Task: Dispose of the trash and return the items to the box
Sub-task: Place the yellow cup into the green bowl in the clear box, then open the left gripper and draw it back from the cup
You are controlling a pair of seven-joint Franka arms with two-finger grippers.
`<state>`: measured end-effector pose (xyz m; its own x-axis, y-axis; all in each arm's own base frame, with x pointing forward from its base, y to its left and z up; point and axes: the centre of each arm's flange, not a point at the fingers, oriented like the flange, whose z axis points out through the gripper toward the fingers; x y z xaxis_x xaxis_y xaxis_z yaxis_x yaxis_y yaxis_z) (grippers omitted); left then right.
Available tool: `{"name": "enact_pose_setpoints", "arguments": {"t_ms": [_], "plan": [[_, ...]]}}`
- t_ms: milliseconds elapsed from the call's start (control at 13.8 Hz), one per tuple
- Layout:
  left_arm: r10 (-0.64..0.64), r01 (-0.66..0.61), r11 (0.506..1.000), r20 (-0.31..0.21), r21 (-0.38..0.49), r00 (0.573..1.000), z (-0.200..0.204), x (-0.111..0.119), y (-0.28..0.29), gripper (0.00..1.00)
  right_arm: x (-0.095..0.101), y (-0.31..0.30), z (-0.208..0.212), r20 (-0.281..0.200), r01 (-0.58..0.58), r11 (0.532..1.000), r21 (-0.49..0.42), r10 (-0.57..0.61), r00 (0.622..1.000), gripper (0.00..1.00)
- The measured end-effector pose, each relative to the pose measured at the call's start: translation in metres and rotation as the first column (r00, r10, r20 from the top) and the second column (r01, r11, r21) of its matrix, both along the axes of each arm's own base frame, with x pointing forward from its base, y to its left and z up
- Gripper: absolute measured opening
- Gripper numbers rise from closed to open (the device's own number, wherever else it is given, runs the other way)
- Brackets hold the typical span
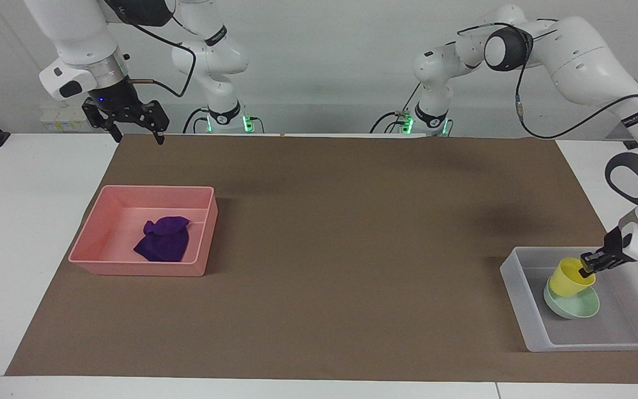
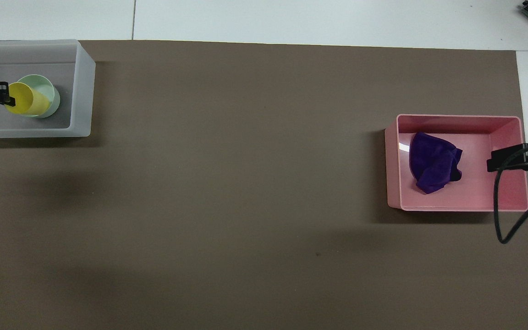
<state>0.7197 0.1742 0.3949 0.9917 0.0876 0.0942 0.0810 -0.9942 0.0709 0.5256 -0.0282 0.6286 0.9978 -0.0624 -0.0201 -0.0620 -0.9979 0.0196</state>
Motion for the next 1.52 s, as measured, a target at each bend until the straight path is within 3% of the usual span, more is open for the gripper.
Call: {"name": "enact_pose_setpoints", "arguments": {"t_ms": [650,1156,1301,1373,1517], "plan": [[0.032,-0.032,0.999,0.027,0.009,0.999,-0.009,-0.002,0.021,0.03,-0.004,0.0,-0.001,-0.019,0.001,1.0,0.001,-0.001,1.0,1.0],[0.02,-0.02,1.0,0.021,-0.001,1.0,-0.014,-0.001,0.012,0.03,-0.005,0.0,-0.001,-0.02,0.001,1.0,0.002,-0.001,1.0,1.0],[0.019,-0.019,1.0,0.014,-0.003,1.0,-0.015,-0.002,0.012,0.05,-0.006,0.0,-0.002,-0.022,0.001,1.0,0.002,-0.001,1.0,1.0],[0.019,-0.019,1.0,0.011,-0.004,1.0,-0.015,-0.002,0.012,0.15,-0.006,0.0,-0.002,-0.023,0.001,1.0,0.002,-0.001,1.0,1.0],[0.017,-0.017,1.0,-0.002,-0.007,1.0,-0.017,-0.004,0.011,0.19,-0.006,0.0,-0.002,-0.023,0.001,1.0,0.002,-0.001,1.0,1.0]]}}
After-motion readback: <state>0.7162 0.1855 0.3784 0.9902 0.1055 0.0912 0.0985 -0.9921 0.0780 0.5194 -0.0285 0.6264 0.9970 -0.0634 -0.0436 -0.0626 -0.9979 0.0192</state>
